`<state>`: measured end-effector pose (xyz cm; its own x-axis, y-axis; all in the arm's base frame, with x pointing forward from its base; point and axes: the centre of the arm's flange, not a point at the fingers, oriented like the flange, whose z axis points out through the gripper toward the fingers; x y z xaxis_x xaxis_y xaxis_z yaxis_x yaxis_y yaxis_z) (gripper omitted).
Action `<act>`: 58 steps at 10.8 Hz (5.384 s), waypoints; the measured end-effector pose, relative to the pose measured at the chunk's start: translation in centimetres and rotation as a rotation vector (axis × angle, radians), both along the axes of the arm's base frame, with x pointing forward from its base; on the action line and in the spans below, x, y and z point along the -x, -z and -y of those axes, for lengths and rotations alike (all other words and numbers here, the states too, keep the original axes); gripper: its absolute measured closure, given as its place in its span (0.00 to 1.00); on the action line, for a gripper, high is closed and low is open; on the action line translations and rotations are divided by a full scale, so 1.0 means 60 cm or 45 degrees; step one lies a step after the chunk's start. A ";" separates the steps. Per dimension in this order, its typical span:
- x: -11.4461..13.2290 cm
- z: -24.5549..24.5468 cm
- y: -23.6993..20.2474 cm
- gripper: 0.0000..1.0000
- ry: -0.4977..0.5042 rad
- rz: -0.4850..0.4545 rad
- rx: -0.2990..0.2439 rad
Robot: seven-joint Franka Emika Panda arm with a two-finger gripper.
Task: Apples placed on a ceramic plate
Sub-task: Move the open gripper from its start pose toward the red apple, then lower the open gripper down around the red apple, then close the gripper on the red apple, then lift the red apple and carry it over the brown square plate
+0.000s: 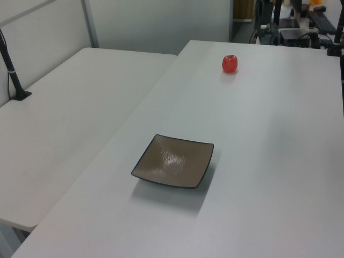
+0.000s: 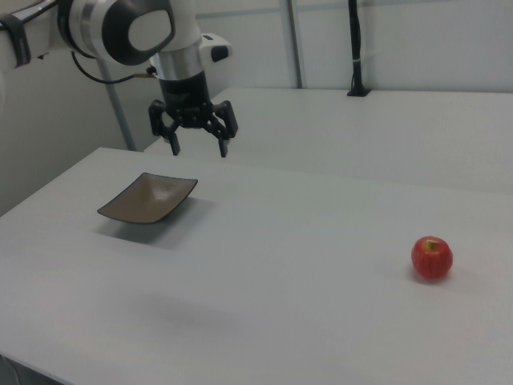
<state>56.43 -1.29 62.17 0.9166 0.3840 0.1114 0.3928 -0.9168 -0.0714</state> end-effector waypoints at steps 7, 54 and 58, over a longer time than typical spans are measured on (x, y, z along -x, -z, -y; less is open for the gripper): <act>-0.092 0.292 0.063 0.00 0.254 0.308 0.145; -0.034 0.073 -0.019 0.23 0.396 0.136 -0.152; -0.033 -0.131 0.006 0.23 0.303 0.078 -0.191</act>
